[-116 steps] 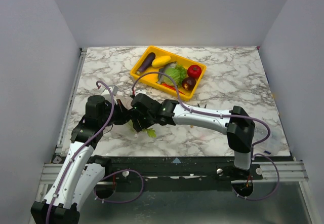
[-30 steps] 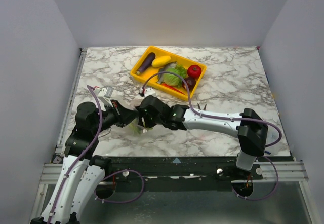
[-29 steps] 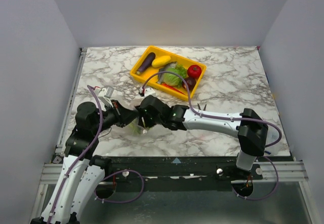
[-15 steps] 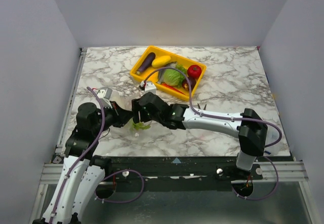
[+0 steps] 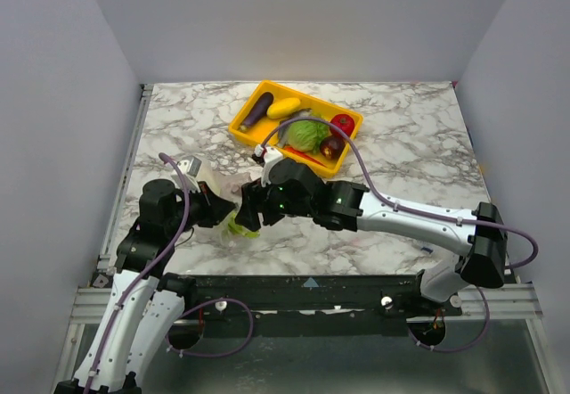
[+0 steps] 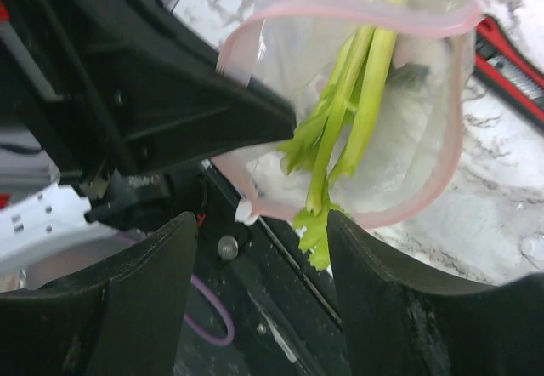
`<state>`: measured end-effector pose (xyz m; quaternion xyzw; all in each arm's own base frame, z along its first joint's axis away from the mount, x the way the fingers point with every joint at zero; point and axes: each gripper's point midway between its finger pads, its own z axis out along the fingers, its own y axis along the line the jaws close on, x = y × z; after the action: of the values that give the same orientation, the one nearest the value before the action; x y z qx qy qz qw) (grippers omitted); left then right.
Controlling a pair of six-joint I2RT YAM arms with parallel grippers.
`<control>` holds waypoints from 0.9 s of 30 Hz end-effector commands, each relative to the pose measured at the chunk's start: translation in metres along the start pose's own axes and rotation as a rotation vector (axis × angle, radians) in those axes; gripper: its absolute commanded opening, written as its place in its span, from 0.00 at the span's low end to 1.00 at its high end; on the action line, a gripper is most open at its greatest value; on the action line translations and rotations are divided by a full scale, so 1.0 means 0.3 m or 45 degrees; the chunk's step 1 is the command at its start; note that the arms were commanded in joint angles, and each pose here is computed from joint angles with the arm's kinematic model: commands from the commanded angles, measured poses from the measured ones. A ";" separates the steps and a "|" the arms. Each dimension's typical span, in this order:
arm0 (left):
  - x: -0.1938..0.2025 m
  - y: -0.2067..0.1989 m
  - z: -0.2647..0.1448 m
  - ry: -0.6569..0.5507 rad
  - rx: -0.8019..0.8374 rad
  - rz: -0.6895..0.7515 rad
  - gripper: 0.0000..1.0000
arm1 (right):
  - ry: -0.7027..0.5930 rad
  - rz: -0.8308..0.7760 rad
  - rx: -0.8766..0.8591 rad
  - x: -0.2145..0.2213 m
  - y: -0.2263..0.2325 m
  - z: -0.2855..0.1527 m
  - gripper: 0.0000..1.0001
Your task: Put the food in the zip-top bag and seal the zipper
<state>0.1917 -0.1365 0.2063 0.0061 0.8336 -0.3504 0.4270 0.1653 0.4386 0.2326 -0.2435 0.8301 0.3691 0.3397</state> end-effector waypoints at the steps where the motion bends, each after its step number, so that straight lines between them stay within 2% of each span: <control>1: -0.020 -0.001 -0.002 -0.025 -0.007 0.024 0.00 | 0.170 -0.067 -0.111 0.139 0.026 -0.004 0.66; 5: -0.022 -0.004 -0.005 -0.026 -0.004 0.027 0.00 | 0.154 0.037 0.026 0.171 -0.037 0.012 0.69; 8: -0.025 -0.008 -0.008 -0.026 -0.003 0.028 0.00 | 0.173 0.251 0.227 0.200 -0.106 0.014 0.73; 12: -0.027 -0.009 -0.008 -0.034 0.000 0.026 0.00 | 0.221 0.438 0.209 0.258 -0.089 0.037 0.71; 14: -0.026 -0.011 -0.005 -0.035 0.009 0.022 0.00 | 0.227 0.499 0.213 0.277 -0.092 0.053 0.68; 17: -0.021 -0.013 -0.002 -0.025 0.016 0.018 0.00 | 0.245 0.545 0.174 0.296 -0.074 0.075 0.57; 25: -0.016 -0.016 -0.013 -0.029 0.019 0.022 0.00 | 0.143 0.605 0.163 0.273 -0.088 0.097 0.49; 27: -0.017 -0.019 -0.016 -0.033 0.022 0.024 0.00 | 0.141 0.607 0.167 0.273 -0.090 0.106 0.44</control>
<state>0.1905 -0.1362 0.2066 0.0075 0.8331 -0.3501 0.4281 0.1348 0.4244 0.1341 -0.0605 0.9157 0.3465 0.1944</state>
